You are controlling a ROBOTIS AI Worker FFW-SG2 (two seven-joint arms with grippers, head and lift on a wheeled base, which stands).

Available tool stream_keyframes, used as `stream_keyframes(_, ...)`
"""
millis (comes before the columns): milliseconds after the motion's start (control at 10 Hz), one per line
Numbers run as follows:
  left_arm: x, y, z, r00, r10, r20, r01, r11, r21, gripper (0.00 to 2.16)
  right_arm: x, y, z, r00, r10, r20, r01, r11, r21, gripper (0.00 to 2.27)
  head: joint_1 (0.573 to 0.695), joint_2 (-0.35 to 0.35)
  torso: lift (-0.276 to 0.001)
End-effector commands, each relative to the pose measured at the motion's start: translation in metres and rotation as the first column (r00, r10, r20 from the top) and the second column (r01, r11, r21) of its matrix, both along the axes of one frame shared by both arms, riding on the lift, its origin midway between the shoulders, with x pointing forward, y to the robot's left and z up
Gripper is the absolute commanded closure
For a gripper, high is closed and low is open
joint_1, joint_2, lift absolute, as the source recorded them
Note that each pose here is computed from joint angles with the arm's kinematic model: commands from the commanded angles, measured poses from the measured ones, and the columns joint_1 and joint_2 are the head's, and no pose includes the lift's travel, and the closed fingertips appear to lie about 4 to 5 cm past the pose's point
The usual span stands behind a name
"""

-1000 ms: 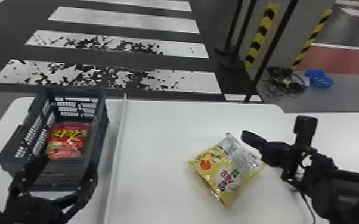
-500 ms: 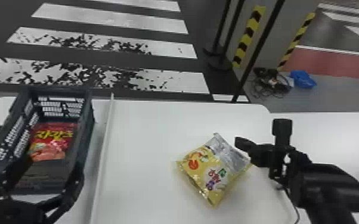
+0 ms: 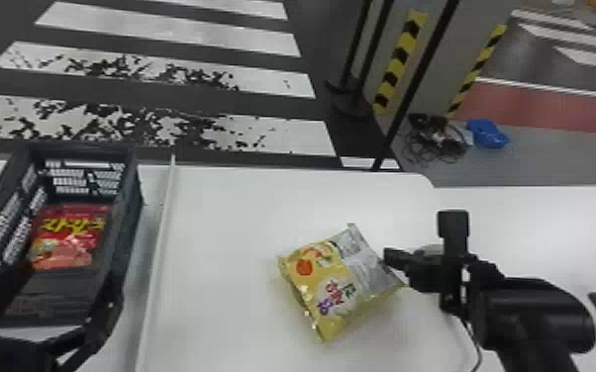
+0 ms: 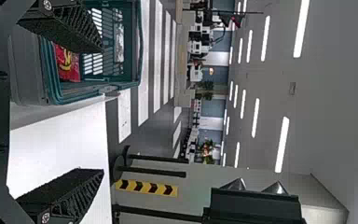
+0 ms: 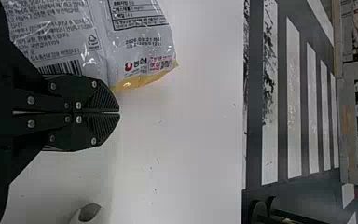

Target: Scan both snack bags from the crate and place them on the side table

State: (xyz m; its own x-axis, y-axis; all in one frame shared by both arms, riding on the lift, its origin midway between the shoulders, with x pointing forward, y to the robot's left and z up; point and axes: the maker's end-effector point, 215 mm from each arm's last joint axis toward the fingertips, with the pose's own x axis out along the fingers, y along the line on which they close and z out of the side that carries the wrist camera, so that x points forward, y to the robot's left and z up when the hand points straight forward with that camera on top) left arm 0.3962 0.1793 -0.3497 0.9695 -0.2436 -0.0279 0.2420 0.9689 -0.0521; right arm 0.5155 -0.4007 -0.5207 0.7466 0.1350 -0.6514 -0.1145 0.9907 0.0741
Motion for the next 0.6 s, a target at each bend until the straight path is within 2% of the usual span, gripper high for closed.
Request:
stream_keyframes(0,0.0,0.0,-0.001,1.0,0.0,0.0,0.0,1.0,0.0,0.08,-0.014,0.001,-0.003,1.0,-0.004,-0.029,0.004,1.0,0.001,2.26,0.695,-0.265,-0.095)
stream_keyframes(500,0.0,0.001,-0.004,1.0,0.003,-0.006,-0.003,1.0,-0.001,0.08,-0.074,0.003,-0.008,0.984,-0.041,-0.176,0.044,0.999,0.017,2.26,0.695,-0.281,-0.095)
